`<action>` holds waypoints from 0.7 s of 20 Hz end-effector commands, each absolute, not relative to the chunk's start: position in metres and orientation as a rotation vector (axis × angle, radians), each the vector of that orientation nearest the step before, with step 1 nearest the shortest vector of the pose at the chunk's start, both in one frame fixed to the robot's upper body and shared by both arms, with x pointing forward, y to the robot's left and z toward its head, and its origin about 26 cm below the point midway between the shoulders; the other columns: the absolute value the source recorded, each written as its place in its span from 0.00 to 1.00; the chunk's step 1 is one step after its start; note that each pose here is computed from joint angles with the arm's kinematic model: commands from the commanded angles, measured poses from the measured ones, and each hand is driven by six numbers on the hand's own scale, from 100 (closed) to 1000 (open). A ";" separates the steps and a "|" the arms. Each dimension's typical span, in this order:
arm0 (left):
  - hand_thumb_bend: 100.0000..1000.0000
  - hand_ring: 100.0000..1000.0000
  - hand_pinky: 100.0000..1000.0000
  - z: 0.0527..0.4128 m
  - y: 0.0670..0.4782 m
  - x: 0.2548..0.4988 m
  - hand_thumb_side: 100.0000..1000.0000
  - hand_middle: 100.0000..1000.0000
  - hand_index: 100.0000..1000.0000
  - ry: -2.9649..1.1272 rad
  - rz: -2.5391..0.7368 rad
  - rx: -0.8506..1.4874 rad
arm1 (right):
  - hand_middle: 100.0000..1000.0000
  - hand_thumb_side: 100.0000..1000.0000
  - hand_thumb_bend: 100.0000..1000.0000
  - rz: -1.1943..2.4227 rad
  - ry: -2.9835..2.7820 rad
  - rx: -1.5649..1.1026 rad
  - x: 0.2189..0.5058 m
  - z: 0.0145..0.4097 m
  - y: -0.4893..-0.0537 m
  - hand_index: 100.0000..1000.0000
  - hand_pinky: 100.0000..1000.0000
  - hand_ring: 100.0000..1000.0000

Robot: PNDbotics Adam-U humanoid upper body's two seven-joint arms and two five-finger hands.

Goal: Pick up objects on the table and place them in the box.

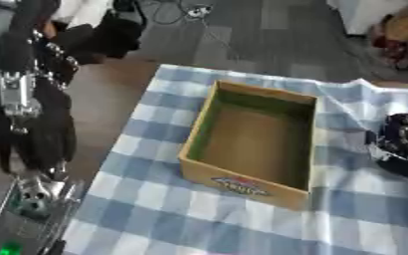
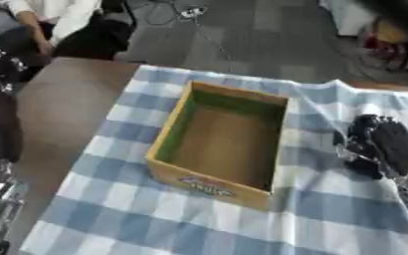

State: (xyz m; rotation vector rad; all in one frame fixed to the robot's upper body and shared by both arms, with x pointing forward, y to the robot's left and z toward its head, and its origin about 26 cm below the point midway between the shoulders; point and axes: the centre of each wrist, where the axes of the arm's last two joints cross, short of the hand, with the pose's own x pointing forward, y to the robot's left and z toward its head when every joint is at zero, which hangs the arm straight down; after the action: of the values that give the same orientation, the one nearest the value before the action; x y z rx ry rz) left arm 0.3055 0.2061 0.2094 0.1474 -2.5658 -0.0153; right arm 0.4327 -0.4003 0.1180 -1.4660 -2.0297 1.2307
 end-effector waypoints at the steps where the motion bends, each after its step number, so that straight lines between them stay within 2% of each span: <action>1: 0.23 0.71 0.58 0.217 0.207 0.303 1.00 0.92 1.00 -2.597 -0.031 0.154 | 0.00 0.81 0.00 1.204 -2.177 -1.484 0.436 0.155 -0.405 0.03 0.00 0.00; 14: 0.23 0.71 0.58 0.215 0.207 0.303 1.00 0.92 1.00 -2.592 -0.040 0.150 | 0.00 0.83 0.00 1.294 -2.288 -1.443 0.449 0.206 -0.366 0.03 0.00 0.00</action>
State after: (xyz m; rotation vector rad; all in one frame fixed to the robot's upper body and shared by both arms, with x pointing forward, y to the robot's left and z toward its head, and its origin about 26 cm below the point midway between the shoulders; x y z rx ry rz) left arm 0.3054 0.2061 0.2089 0.1467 -2.5645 -0.0174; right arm 0.4474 -0.3673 0.1831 -1.4164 -2.2281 1.2922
